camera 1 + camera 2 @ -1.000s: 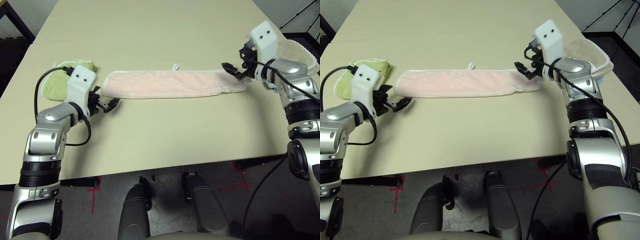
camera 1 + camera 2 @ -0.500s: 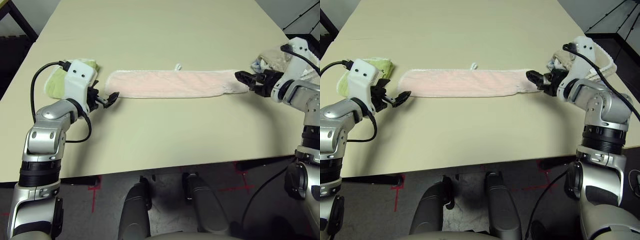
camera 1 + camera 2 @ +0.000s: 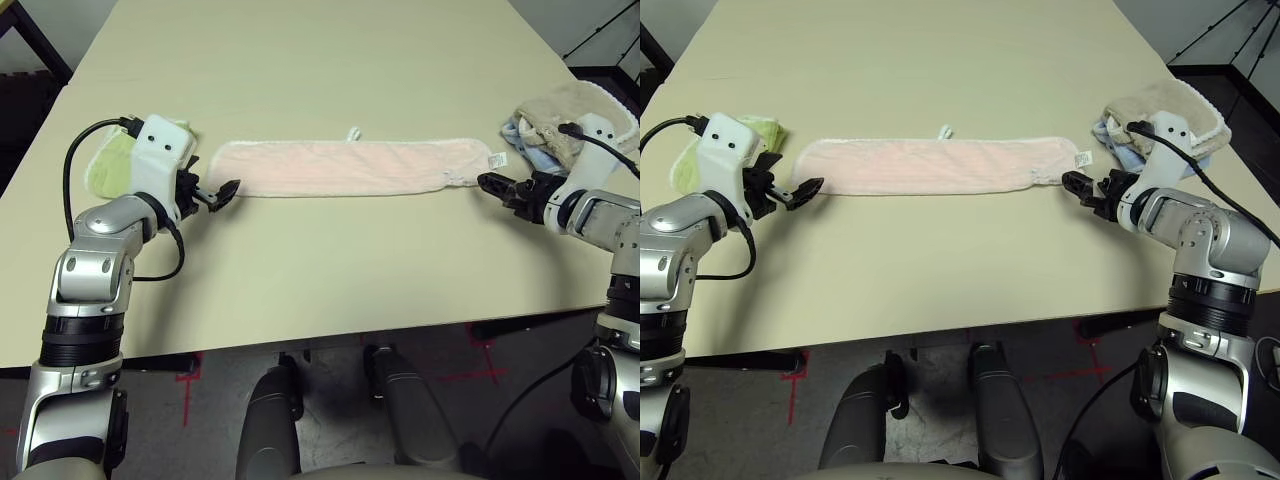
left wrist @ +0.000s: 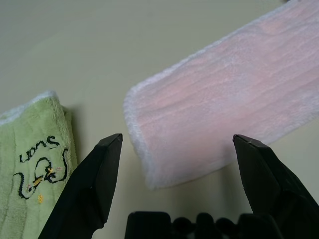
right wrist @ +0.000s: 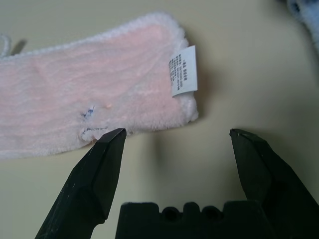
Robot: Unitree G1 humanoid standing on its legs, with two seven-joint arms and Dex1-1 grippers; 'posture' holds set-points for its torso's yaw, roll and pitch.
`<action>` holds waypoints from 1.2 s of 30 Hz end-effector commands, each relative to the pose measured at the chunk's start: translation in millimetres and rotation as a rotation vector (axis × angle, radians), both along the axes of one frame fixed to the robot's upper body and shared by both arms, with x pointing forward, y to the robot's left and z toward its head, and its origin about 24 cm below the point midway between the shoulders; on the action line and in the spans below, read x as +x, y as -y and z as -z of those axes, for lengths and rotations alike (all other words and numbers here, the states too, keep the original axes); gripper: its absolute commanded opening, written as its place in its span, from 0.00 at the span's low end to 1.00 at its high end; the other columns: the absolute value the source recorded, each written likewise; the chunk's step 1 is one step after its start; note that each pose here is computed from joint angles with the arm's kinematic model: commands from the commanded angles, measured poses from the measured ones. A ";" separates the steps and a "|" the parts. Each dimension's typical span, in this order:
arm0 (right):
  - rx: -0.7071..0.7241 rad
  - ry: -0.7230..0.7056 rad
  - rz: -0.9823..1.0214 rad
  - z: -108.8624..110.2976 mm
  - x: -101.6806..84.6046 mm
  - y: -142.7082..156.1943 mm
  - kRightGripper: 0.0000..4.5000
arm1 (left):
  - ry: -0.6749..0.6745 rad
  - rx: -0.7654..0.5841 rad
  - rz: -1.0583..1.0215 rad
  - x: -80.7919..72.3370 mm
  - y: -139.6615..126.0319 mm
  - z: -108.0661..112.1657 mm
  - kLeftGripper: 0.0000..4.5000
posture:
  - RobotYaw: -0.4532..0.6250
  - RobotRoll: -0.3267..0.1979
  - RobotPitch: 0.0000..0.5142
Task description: Fold the towel and set it aside.
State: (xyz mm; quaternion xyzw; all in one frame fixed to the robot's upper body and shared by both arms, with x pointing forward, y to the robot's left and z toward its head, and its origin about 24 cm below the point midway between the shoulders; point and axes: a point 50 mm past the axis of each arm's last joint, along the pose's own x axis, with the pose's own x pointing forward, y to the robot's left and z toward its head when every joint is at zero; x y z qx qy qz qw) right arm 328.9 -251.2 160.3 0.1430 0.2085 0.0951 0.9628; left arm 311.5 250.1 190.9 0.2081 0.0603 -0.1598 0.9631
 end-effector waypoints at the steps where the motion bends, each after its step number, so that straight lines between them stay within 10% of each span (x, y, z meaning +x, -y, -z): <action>1: 0.008 -0.012 0.000 5.3 6.4 -5.5 1.00 | -0.021 0.032 0.007 -2.6 0.1 4.7 1.00 | 0.26 0.62 0.48; 20: 0.081 -0.042 0.070 20.4 24.3 -18.6 1.00 | -0.035 0.057 -0.013 -7.4 -6.6 7.1 1.00 | 0.27 0.62 0.49; 32: 0.061 -0.047 0.111 32.5 30.8 -14.5 0.00 | -0.044 0.072 -0.012 -8.1 -7.3 9.4 1.00 | 0.28 0.62 0.49; 36: 0.056 -0.037 0.124 32.3 32.6 -9.5 0.00 | -0.046 0.075 -0.013 -8.2 -7.4 9.8 1.00 | 0.28 0.62 0.49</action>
